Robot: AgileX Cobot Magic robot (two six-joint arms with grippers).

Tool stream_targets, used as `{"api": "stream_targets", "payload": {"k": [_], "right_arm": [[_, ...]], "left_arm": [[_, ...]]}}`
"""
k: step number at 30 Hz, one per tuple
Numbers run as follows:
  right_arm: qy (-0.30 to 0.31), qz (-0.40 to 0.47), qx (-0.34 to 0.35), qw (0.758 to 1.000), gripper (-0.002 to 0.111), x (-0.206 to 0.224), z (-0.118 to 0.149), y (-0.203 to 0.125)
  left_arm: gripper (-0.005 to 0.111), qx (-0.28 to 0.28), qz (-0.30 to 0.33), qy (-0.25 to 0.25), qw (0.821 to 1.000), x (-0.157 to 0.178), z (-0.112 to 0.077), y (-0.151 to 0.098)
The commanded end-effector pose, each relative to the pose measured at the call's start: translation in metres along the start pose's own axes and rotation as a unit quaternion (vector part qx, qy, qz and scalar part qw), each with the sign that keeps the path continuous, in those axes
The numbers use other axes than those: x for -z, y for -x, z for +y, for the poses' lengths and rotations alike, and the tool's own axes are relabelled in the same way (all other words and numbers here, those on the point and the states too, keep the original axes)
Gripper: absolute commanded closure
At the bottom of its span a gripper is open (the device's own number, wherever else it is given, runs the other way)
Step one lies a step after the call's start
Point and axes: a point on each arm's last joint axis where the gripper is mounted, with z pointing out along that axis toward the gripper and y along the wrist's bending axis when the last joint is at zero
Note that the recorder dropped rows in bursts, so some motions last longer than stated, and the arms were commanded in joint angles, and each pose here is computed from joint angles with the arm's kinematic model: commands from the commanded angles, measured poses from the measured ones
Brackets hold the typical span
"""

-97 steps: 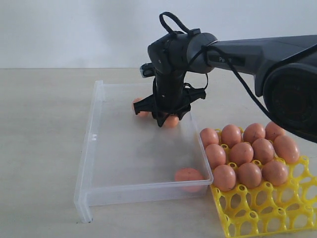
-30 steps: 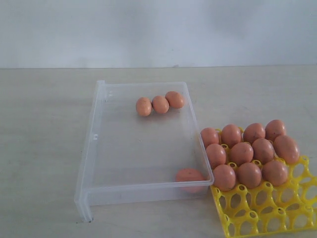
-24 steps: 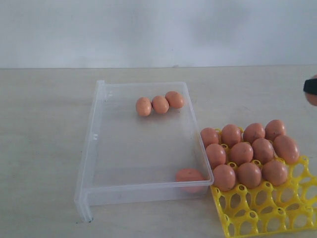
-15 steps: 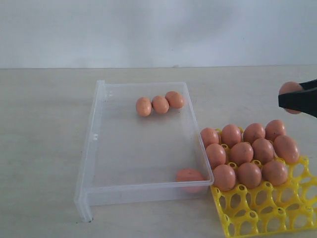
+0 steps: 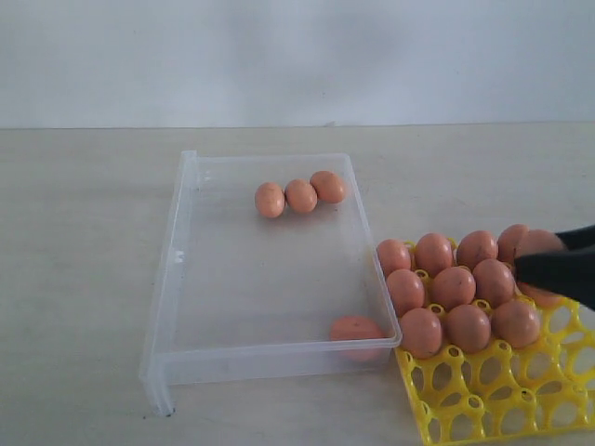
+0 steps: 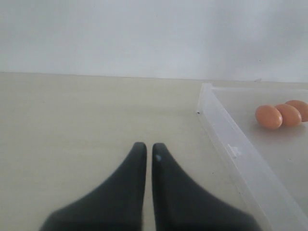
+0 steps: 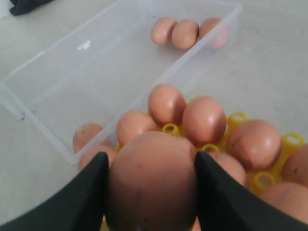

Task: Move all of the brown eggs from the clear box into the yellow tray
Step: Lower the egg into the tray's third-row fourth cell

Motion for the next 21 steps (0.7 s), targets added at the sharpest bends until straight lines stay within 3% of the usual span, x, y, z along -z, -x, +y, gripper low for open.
{"api": "stream_targets", "payload": {"k": [1,12,17,21], "right_arm": [[-0.028,0.035,0.009,0.999,0.108,-0.002,0.007,-0.019],[-0.052,0.047,-0.004,0.998,0.108,0.000,0.003,-0.018],[-0.185,0.099,-0.010,0.978,0.108,0.018,0.005,-0.014],[-0.187,0.099,-0.010,0.977,0.108,0.018,0.005,-0.015]], "left_arm": [[0.103,0.000,-0.002,0.001,1.000,0.000,0.000,0.000],[0.103,0.000,-0.002,0.001,1.000,0.000,0.000,0.000],[0.103,0.000,-0.002,0.001,1.000,0.000,0.000,0.000],[0.103,0.000,-0.002,0.001,1.000,0.000,0.000,0.000]]}}
